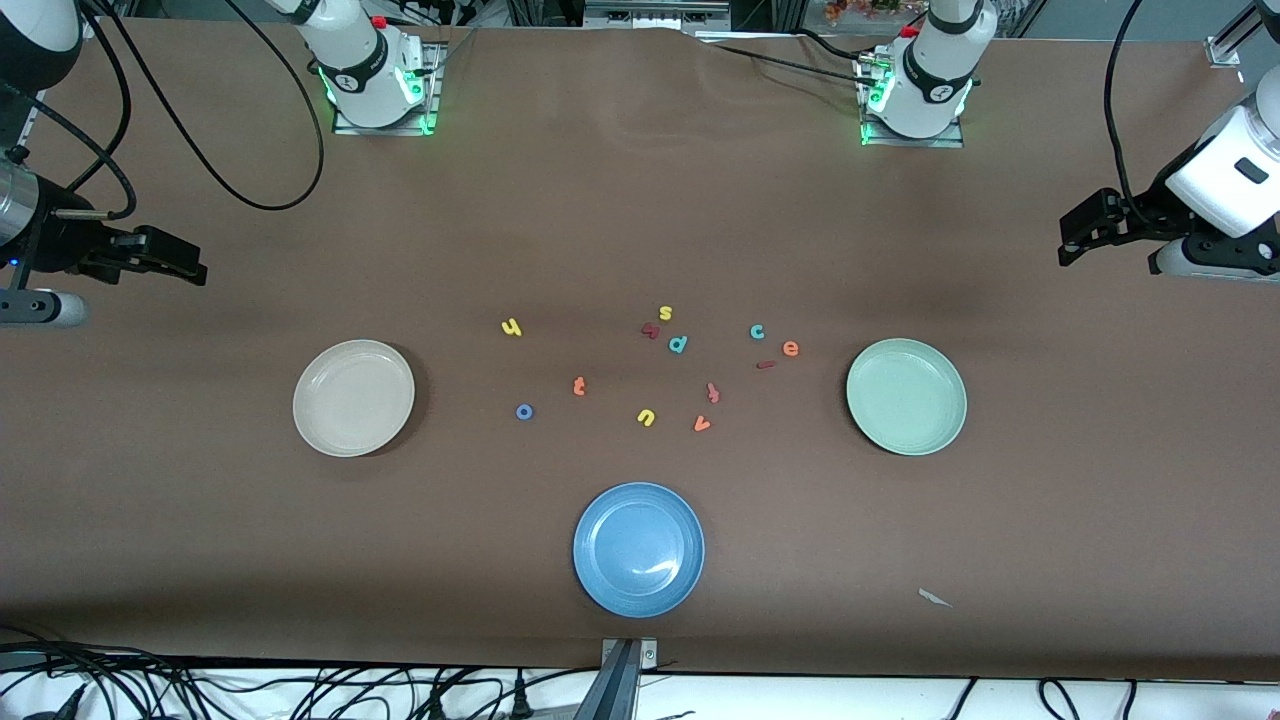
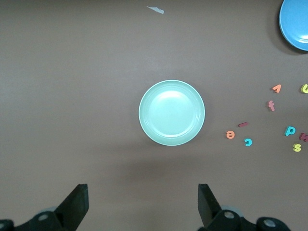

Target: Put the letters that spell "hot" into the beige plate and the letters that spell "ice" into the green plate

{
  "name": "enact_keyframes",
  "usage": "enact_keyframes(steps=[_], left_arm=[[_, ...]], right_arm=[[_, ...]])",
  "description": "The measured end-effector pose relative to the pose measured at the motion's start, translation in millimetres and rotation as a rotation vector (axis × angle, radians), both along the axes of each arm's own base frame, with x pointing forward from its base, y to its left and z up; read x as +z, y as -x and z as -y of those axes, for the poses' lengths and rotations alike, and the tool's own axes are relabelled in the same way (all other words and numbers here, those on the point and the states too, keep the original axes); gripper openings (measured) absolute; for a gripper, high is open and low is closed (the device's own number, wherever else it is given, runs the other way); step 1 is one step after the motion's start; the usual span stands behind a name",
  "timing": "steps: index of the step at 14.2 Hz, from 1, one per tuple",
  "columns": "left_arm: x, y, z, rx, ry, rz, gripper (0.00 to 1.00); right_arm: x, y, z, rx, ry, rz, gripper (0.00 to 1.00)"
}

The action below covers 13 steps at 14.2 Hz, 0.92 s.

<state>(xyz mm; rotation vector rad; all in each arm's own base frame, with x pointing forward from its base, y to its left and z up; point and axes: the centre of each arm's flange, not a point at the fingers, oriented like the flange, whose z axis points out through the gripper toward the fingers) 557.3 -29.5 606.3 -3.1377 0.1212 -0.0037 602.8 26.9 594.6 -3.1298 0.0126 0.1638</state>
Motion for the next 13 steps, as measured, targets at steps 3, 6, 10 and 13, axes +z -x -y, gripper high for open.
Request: enact_keyframes(steps=[3, 6, 10, 13], left_arm=[[0.0, 0.0, 0.4, -0.001, 0.000, 0.000, 1.00], [-1.1, -0.6, -0.4, -0.002, -0.011, -0.001, 1.00], [-3.7, -1.9, -0.9, -0.002, -0.018, -0.006, 1.00], [-3.8, -1.9, -0.9, -0.002, -0.018, -0.006, 1.00]], right_arm=[[0.0, 0.0, 0.0, 0.000, 0.000, 0.000, 1.00], [0.0, 0.0, 0.2, -0.001, 0.000, 0.000, 1.00], [0.1, 0.0, 0.4, -0.001, 0.000, 0.000, 1.00], [0.2, 0.1, 0.4, -0.001, 0.000, 0.000, 1.00]])
